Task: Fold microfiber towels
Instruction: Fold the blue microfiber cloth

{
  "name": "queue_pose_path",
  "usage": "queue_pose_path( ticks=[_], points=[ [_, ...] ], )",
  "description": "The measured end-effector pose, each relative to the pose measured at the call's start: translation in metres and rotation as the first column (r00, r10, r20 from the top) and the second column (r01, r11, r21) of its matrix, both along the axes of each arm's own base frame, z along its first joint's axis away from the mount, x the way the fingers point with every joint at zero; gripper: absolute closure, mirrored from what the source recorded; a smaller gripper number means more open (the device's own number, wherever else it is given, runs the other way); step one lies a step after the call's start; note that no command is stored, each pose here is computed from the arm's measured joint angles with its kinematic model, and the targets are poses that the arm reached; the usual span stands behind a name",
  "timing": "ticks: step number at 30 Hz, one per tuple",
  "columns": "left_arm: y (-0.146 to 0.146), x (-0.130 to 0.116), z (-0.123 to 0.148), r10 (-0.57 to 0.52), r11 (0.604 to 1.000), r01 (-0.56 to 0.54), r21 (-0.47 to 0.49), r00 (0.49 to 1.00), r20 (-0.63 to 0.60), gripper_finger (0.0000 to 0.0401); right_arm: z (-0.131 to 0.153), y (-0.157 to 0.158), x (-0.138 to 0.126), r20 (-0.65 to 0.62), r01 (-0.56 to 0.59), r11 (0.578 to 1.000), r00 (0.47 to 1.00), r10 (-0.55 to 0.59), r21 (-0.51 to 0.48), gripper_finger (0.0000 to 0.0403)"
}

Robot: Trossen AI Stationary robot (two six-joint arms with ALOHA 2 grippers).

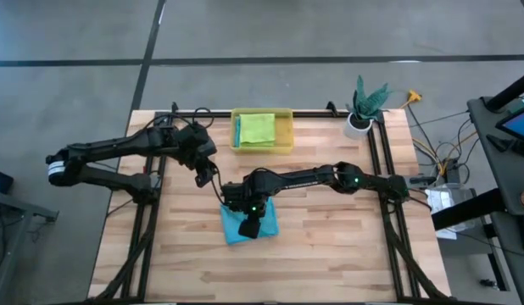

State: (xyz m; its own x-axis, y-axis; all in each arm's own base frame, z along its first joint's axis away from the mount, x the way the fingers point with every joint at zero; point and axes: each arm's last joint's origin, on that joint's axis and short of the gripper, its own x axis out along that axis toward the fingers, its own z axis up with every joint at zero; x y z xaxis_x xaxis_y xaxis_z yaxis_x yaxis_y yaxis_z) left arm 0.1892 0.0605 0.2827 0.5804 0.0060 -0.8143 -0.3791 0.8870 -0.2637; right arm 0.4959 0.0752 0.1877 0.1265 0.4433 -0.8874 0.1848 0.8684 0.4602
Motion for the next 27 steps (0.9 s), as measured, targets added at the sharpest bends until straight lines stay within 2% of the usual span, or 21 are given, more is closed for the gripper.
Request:
queue_pose_path(
  ticks=[6,10,14,17,20,24,27],
  points=[
    [0.001,0.003,-0.006,-0.034,0.999,0.034,0.015,0.999,-0.024,0.0302,0.000,0.000,-0.001,-0.009,0.003,1.000,1.000,-0.003,-0.021,0.0212],
    [0.003,0.008,-0.015,-0.054,0.999,0.054,0.003,0.997,-0.061,0.0302,0.007,-0.001,-0.005,-0.031,0.009,0.997,0.999,-0.012,-0.074,0.0205],
    [0.006,0.010,-0.021,-0.013,1.000,0.013,0.006,0.994,-0.107,0.0303,0.030,0.003,-0.011,0.014,0.010,0.994,1.000,-0.008,-0.111,0.0204],
    [0.005,0.011,-0.022,-0.034,0.999,0.033,-0.011,0.994,-0.102,0.0303,0.049,0.004,-0.017,0.054,0.017,0.990,0.998,-0.009,-0.143,0.0205],
    [0.005,0.010,-0.021,-0.031,0.999,0.031,-0.008,0.995,-0.098,0.0303,0.059,-0.002,-0.022,0.075,0.061,0.961,0.996,-0.042,-0.269,0.0205],
    [0.003,0.007,-0.016,-0.011,1.000,0.009,-0.028,0.998,-0.068,0.0303,0.082,-0.008,-0.031,0.151,0.148,0.885,0.984,-0.089,-0.441,0.0205],
    [0.001,0.001,-0.009,0.020,0.999,-0.021,-0.040,0.999,-0.039,0.0303,0.086,-0.017,-0.030,0.174,0.216,0.861,0.973,-0.151,-0.460,0.0205]
  ],
)
